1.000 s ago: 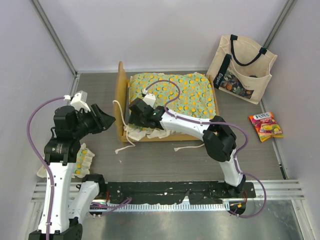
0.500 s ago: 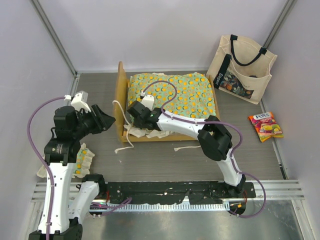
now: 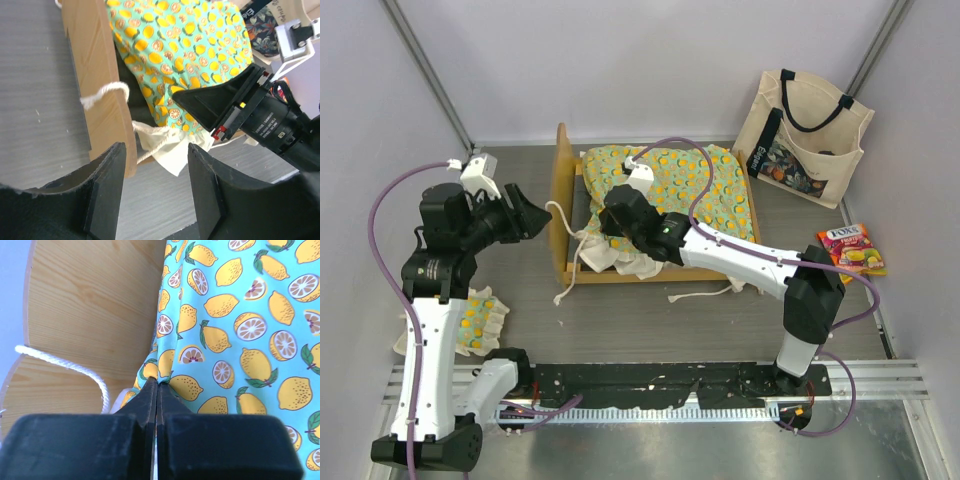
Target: Set up the pet bed
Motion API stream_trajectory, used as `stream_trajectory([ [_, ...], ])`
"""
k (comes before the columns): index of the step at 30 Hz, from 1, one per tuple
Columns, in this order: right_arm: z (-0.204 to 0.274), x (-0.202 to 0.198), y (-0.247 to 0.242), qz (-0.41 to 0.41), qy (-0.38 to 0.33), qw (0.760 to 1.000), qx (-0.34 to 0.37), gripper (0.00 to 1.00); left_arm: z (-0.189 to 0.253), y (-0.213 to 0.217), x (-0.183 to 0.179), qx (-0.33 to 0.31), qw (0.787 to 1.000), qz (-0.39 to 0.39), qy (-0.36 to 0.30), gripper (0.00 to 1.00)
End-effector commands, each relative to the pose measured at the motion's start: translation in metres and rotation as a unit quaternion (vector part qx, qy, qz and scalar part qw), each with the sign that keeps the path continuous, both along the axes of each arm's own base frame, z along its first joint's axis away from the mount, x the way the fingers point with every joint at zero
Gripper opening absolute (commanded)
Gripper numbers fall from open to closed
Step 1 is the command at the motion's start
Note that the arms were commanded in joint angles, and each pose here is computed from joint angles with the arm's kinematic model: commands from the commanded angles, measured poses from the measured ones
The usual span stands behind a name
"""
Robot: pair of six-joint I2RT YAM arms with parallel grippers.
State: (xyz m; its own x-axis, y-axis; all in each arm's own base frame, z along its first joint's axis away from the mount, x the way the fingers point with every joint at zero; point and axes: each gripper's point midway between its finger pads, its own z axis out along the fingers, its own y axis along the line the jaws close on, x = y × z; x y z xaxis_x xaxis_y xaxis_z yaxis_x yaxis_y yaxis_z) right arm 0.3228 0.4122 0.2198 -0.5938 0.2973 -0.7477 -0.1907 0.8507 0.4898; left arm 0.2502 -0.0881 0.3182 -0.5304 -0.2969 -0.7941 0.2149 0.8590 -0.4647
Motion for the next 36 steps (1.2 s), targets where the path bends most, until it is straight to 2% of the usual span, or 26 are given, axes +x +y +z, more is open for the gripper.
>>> stream_trajectory([
  [1,0.017,0.008,-0.014,-0.018,-0.030,0.999,0.007,0.01,0.045,-0.009,0.014,0.018,0.996,-0.048,-0.075,0.57],
  [5,0.026,0.013,-0.026,-0.030,-0.036,0.999,0.016,0.01,0.050,-0.024,0.025,0.029,0.995,-0.084,-0.050,0.59],
  [10,0.034,0.023,-0.050,-0.056,-0.043,0.997,0.025,0.01,0.032,-0.047,0.033,0.110,0.990,-0.090,-0.016,0.63],
  [16,0.044,0.029,-0.063,-0.060,-0.044,0.996,0.043,0.01,0.014,-0.046,0.041,0.191,0.973,-0.127,0.000,0.65],
  [19,0.045,0.027,-0.062,-0.053,-0.043,0.997,0.046,0.01,0.017,-0.039,0.047,0.261,0.951,-0.165,-0.030,0.68],
  [20,0.046,0.026,-0.060,-0.049,-0.042,0.997,0.050,0.01,0.017,-0.038,0.056,0.294,0.936,-0.185,-0.061,0.68],
  [25,0.044,0.025,-0.058,-0.042,-0.039,0.997,0.052,0.01,0.022,-0.052,0.073,0.349,0.886,-0.262,-0.158,0.72],
  [26,0.045,0.026,-0.059,-0.042,-0.039,0.997,0.054,0.01,0.017,-0.056,0.079,0.354,0.879,-0.268,-0.174,0.79],
  [27,0.046,0.025,-0.059,-0.041,-0.039,0.997,0.055,0.01,0.015,-0.055,0.082,0.369,0.868,-0.277,-0.187,0.80],
  [31,0.047,0.025,-0.060,-0.041,-0.039,0.997,0.056,0.01,-0.009,-0.061,0.083,0.393,0.838,-0.337,-0.176,0.85],
  [36,0.048,0.026,-0.060,-0.038,-0.038,0.997,0.059,0.01,-0.030,-0.057,0.093,0.430,0.809,-0.362,-0.172,0.86],
])
